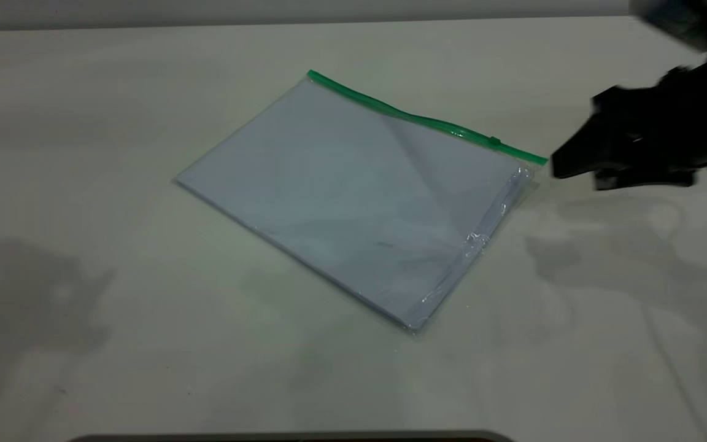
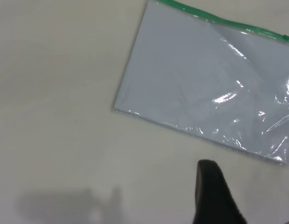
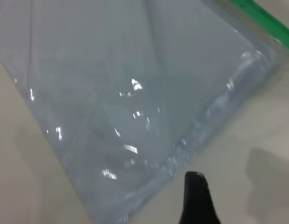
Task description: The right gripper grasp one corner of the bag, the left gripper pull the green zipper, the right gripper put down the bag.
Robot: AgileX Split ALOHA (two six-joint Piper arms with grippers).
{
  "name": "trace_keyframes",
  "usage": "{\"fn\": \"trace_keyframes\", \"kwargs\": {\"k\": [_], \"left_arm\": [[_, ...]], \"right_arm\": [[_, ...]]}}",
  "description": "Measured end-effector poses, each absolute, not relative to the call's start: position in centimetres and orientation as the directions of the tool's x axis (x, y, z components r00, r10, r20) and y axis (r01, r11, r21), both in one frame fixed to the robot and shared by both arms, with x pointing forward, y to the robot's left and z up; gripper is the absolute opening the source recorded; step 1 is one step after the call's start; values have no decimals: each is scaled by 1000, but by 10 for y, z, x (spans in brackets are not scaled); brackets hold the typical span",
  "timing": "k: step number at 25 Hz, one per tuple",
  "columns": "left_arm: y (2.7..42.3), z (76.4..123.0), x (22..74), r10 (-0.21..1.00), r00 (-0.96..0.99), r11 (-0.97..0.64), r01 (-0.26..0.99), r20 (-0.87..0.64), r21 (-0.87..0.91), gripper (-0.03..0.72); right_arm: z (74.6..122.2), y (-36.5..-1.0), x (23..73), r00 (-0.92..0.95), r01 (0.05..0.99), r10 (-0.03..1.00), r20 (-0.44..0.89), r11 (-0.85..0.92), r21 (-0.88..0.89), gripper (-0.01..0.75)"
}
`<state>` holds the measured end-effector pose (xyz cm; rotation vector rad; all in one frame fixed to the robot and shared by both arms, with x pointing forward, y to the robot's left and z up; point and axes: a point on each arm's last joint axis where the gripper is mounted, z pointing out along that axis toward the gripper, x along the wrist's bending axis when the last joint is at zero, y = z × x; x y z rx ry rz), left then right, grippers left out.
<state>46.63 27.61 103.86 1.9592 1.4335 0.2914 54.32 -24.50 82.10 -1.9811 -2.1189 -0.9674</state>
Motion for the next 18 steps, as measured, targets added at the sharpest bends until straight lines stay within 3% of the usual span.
{"fn": "trace_keyframes", "kwargs": {"k": [8,18], "left_arm": [[276,1038,467,908,364,-157,755,-209,637,459],[276,1038,467,908,365,-158,754,-207,638,459]], "right_arm": [[770,-245,584,-188,924,843,503,-22,381,547],[740,-240,604,-273,908,784,558,18,419,548]]}}
